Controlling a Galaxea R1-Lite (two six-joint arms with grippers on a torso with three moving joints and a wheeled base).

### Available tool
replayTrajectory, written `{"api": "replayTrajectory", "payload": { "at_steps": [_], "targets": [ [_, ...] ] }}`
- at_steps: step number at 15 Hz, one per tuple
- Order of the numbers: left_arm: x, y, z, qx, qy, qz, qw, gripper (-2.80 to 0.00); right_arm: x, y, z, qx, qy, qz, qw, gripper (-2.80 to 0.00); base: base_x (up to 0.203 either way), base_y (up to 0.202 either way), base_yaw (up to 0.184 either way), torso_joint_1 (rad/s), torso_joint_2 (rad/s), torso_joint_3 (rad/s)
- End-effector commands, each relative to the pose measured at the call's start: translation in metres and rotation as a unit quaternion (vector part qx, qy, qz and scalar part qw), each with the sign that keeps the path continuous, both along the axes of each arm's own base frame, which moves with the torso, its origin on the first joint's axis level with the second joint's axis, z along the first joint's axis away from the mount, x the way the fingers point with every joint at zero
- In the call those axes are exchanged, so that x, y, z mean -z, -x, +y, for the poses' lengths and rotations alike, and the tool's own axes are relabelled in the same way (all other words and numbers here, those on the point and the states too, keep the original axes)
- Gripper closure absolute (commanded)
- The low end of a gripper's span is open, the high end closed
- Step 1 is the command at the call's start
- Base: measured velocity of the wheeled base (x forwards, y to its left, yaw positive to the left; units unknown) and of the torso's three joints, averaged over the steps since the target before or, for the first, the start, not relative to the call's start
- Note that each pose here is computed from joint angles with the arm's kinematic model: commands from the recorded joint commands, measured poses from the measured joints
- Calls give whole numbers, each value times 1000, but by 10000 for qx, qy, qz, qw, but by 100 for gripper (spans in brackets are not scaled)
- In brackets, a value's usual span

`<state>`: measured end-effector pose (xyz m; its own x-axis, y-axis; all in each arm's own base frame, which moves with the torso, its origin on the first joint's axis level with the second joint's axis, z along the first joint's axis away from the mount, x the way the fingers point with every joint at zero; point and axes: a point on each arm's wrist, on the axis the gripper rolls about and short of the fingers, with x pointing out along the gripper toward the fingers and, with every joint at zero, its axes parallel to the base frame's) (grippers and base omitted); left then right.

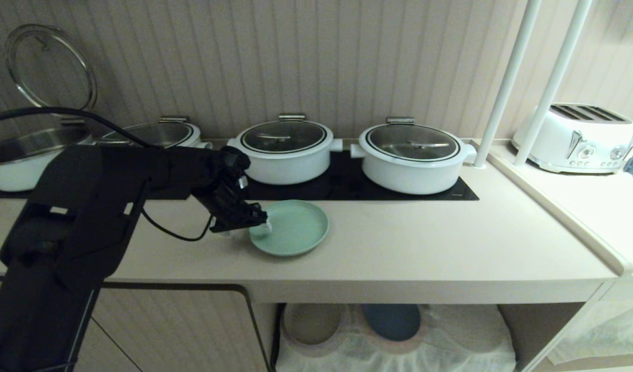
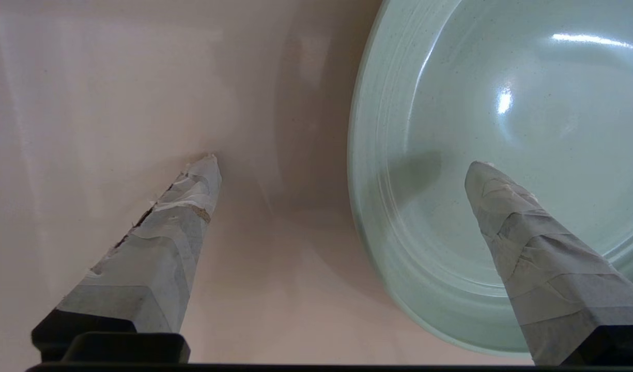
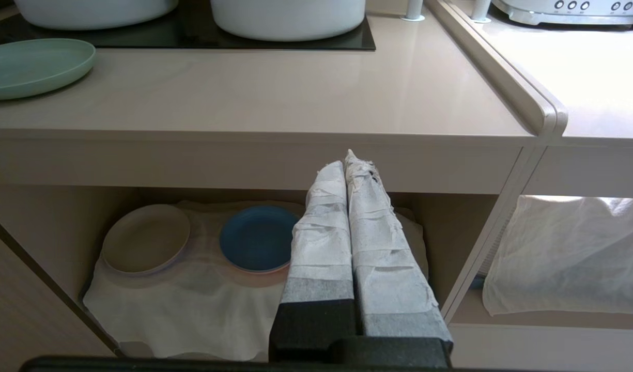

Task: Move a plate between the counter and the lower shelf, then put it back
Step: Pick up the plate

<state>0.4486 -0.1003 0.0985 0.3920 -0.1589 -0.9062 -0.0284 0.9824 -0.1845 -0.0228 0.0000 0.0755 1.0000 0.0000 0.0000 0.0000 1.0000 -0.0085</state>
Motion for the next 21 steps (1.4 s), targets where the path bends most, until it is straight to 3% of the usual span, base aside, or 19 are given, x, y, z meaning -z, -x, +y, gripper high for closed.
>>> {"api": "replayTrajectory", "payload": {
  "at_steps": [1, 2, 11, 16, 21],
  "targets": [
    [1, 0, -1, 6, 4, 26, 10000, -280, 0, 0, 0, 0, -4, 2, 10000, 0, 0, 0, 0, 0, 0, 0],
    [1, 1, -1, 6, 4, 26, 10000, 0, 0, 0, 0, 0, 3, 5, 10000, 0, 0, 0, 0, 0, 0, 0],
    [-8, 3, 1, -69, 11, -46, 10000, 0, 0, 0, 0, 0, 3, 0, 10000, 0, 0, 0, 0, 0, 0, 0],
    [-23, 12, 3, -363, 112, 102, 9992, 0, 0, 0, 0, 0, 3, 0, 10000, 0, 0, 0, 0, 0, 0, 0],
    [-50, 28, 6, -935, 370, 228, 9947, 0, 0, 0, 0, 0, 3, 0, 10000, 0, 0, 0, 0, 0, 0, 0]
  ]
}}
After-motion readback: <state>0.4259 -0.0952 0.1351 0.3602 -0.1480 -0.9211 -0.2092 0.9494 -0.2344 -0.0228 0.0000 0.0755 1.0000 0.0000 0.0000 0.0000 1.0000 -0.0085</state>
